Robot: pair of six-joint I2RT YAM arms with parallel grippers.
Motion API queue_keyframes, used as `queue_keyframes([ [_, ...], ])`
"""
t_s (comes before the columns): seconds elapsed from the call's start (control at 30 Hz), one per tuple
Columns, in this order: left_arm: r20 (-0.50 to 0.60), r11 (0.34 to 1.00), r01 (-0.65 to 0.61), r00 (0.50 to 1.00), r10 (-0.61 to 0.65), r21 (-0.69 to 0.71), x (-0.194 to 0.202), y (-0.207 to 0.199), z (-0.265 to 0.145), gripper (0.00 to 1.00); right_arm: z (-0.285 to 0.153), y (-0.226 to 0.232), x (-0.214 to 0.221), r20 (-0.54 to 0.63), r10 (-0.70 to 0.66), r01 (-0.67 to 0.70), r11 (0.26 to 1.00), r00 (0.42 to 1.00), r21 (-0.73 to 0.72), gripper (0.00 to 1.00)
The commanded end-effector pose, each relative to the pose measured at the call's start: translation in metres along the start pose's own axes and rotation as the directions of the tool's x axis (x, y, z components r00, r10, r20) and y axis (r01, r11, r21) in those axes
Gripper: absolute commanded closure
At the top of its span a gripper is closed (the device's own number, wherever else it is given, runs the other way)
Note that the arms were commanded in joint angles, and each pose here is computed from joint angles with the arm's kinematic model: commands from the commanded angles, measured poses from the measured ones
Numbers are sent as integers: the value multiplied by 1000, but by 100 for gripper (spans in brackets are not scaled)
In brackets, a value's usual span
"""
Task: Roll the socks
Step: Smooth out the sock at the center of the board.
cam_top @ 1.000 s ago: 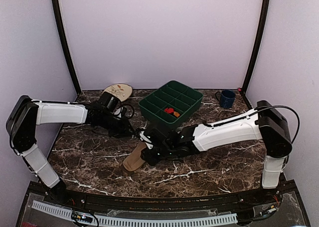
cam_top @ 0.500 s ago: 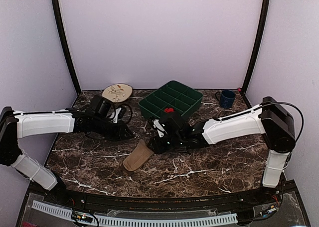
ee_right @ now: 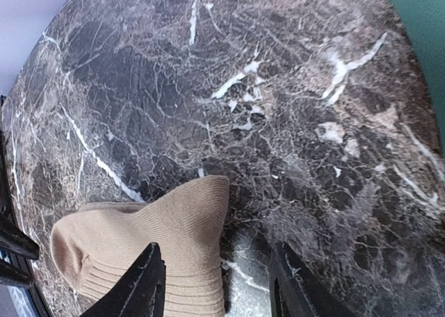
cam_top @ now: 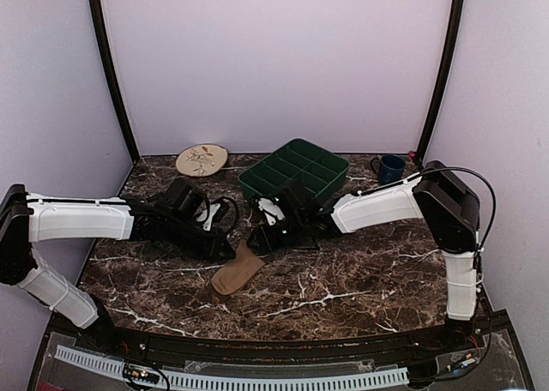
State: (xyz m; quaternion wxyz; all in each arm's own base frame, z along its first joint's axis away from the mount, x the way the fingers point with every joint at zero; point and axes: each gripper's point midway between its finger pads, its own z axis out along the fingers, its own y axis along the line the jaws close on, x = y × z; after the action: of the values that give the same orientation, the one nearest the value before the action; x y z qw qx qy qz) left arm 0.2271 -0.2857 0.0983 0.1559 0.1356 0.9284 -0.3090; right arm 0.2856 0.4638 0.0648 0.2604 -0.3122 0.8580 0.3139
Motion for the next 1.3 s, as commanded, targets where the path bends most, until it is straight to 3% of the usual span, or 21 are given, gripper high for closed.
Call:
queue_keyframes([
  [0.0,-18,999,22,1000,-23,-47,16,12,-5,84,11,14,-8,4,-10,10,996,1000,-93,51],
  [0.33,-34,992,108,993,-110,-66,35,27,3,84,27,17,2,-12,46,-47,987,999,-151,52],
  [0.63,-89,980,151,983,-163,-128,46,39,12,85,38,11,12,-33,77,-81,986,996,-146,62],
  [0.97,-115,963,188,970,-213,-193,53,49,19,85,21,1,-7,45,35,-33,998,998,-54,57],
  [1.27,-147,956,204,960,-237,-209,66,49,28,85,2,5,-23,85,18,-13,998,996,-60,57],
])
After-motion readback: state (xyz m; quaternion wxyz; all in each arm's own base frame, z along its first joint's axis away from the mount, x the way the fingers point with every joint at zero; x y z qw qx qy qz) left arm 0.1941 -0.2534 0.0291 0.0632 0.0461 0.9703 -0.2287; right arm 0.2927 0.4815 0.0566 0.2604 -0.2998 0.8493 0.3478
